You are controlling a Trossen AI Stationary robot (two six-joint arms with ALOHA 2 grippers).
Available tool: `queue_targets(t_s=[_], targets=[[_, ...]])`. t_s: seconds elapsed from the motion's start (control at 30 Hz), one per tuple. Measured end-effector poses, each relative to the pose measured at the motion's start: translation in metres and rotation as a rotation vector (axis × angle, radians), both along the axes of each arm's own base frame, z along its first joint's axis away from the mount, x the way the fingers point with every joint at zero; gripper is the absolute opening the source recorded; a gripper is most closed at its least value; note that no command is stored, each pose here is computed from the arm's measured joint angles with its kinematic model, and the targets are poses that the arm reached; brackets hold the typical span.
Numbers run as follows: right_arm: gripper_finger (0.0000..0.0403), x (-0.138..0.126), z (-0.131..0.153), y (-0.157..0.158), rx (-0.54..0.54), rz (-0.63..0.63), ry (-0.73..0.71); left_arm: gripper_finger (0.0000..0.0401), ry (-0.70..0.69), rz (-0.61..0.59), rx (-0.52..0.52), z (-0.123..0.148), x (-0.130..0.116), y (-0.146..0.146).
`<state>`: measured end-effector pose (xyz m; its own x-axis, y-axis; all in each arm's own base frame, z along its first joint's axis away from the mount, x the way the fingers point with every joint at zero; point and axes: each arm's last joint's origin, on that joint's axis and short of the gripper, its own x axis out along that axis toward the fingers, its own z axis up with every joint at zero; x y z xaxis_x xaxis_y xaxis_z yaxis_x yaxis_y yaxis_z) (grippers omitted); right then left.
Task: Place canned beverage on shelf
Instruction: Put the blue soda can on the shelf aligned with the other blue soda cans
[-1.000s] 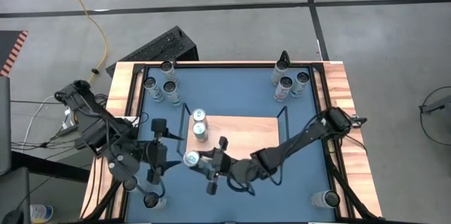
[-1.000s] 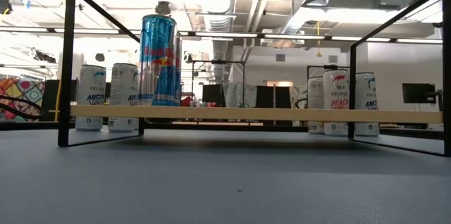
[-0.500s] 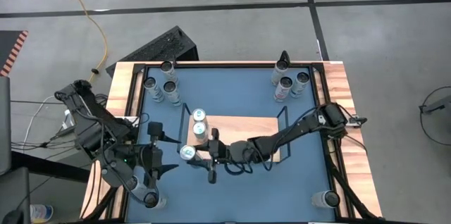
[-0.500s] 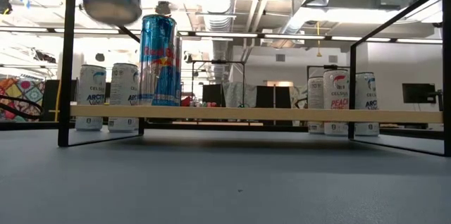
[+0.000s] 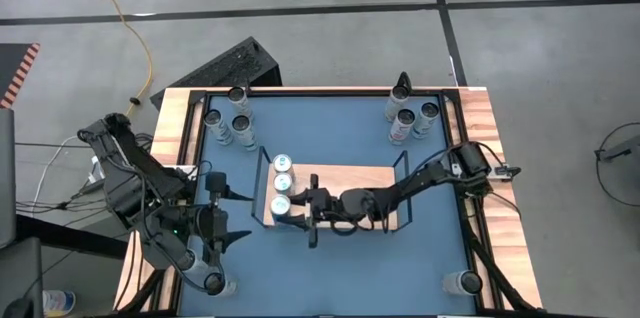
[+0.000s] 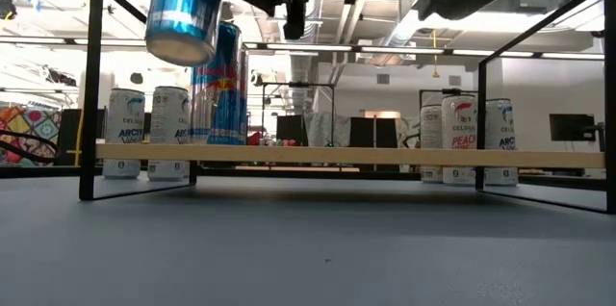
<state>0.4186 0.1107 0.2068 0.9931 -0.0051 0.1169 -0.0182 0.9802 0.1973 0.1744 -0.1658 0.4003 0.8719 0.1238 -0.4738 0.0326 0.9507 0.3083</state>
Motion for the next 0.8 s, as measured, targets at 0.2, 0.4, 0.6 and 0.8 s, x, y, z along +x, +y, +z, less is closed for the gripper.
queue_targets(t_s=[0.2, 0.4, 0.6, 0.8], targets=[[0.0169, 0.003, -0.004, -0.007, -0.037, 0.031, 0.013, 0.0320, 0.000, 0.000, 0.000, 0.000, 0.000, 0.000], [0.0169, 0.007, -0.016, -0.011, -0.029, 0.038, 0.026, 0.0320, 0.002, -0.001, -0.007, 0.000, 0.000, 0.000], [0.0169, 0.002, -0.016, -0.009, -0.065, 0.040, -0.012, 0.0320, 0.009, 0.001, 0.003, -0.001, -0.001, 0.001], [0.0170, -0.013, -0.028, -0.013, -0.038, 0.040, -0.058, 0.0320, 0.010, -0.001, 0.012, -0.001, -0.001, 0.001]])
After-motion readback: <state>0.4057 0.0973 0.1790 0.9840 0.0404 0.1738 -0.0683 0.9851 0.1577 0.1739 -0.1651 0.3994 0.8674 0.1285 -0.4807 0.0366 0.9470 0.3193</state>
